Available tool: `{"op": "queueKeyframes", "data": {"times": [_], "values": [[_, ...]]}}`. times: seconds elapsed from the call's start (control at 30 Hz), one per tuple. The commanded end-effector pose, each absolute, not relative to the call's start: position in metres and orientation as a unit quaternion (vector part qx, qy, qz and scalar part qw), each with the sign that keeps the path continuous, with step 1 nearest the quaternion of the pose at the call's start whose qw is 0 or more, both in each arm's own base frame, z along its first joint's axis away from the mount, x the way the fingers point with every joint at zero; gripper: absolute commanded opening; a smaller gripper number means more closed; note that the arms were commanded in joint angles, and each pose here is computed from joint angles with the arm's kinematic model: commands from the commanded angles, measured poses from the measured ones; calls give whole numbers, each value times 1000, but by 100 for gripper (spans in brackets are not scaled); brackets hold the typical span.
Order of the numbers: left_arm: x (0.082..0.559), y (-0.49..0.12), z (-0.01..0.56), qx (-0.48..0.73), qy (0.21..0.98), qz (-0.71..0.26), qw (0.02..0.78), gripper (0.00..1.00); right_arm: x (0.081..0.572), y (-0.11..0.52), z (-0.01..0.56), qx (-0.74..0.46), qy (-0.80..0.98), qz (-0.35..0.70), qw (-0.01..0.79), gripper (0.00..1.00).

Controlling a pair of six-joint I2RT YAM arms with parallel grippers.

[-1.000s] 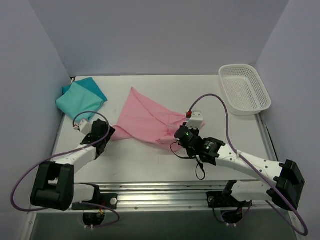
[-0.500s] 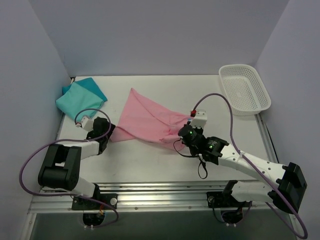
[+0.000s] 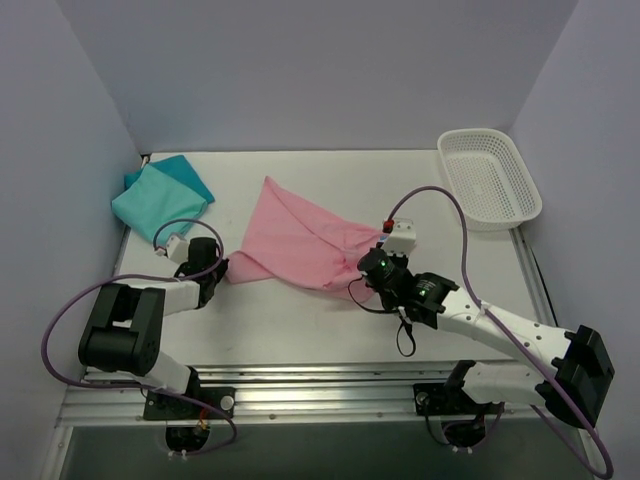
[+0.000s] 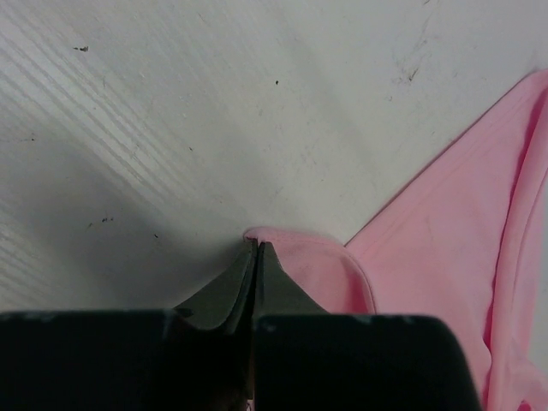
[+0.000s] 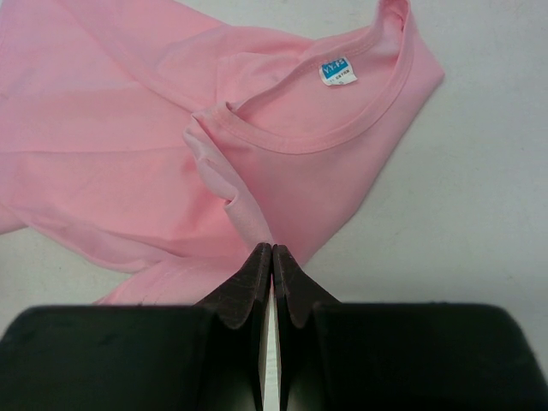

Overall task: Fold and stack the t-shirts
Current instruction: Flatten out the tshirt

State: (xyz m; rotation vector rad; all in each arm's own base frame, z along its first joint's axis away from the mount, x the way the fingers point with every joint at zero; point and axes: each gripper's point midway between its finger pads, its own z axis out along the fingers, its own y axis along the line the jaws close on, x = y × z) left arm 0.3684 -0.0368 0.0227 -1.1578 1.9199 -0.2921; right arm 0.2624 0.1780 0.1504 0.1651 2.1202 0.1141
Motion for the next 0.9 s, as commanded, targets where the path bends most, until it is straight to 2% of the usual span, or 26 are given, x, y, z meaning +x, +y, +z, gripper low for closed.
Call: {"op": "queueKeyframes", "data": {"times": [0.0, 0.3, 0.4, 0.47, 0.5, 0.57, 0.63, 0.87], "values": [[370, -38, 23, -458, 774, -118, 420, 2, 262, 165, 152, 75, 867, 30, 492, 0], [375, -40, 43, -424, 777, -121, 448, 2, 265, 155, 162, 82, 861, 17, 501, 0], [381, -46, 102, -382, 769, -116, 499, 2, 265, 145, 196, 90, 847, 12, 523, 0], [371, -52, 153, -348, 763, -95, 536, 2, 260, 133, 230, 100, 834, 17, 543, 0], [359, -52, 161, -336, 771, -78, 535, 2, 256, 124, 249, 112, 821, 26, 559, 0], [346, -62, 217, -305, 751, -89, 579, 2, 248, 111, 277, 119, 810, 35, 573, 0], [325, -64, 251, -281, 742, -100, 601, 2, 236, 101, 306, 125, 794, 71, 591, 0], [271, -95, 345, -169, 724, -173, 646, 2, 186, 101, 395, 27, 720, 244, 649, 0]]}}
